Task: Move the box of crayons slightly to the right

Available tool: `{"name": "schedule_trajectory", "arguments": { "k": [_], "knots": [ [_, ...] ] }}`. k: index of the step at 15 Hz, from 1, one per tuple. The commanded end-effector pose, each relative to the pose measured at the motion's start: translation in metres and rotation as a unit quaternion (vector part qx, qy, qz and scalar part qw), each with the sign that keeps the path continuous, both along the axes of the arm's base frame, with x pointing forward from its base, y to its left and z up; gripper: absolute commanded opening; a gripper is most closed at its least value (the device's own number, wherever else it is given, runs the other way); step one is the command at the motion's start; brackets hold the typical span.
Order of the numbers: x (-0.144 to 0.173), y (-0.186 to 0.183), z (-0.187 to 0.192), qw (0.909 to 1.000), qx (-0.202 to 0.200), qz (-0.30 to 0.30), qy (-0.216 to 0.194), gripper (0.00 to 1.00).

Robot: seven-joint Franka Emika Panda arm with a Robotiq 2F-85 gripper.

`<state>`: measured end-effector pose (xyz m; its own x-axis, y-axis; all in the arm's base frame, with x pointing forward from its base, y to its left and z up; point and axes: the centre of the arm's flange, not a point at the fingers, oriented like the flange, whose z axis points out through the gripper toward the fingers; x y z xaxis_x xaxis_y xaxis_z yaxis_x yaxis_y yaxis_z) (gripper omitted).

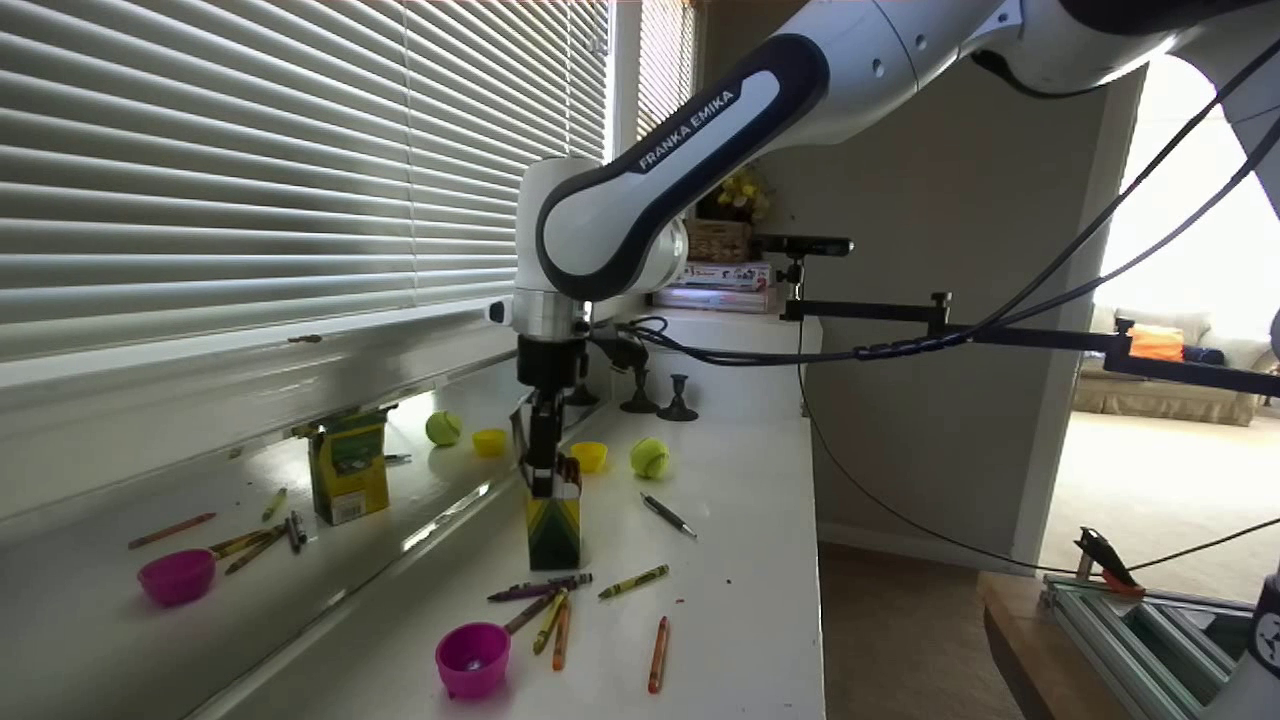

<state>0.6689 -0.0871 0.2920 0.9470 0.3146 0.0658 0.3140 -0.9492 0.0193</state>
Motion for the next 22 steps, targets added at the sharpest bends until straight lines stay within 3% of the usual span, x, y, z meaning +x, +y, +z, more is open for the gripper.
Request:
{"name": "schedule_trajectory", "arguments": {
  "k": [1, 6, 14, 22],
  "knots": [
    [-0.015, 0.002, 0.021, 0.9998, 0.007, -0.001, -0.018, 0.45],
    [-0.031, -0.010, 0.030, 0.9993, 0.016, -0.015, -0.031, 0.45],
    [-0.076, -0.045, 0.010, 0.9921, 0.024, -0.099, -0.073, 0.45],
    [-0.102, -0.086, 0.004, 0.9871, 0.025, -0.140, -0.073, 0.45]
  ]
}}
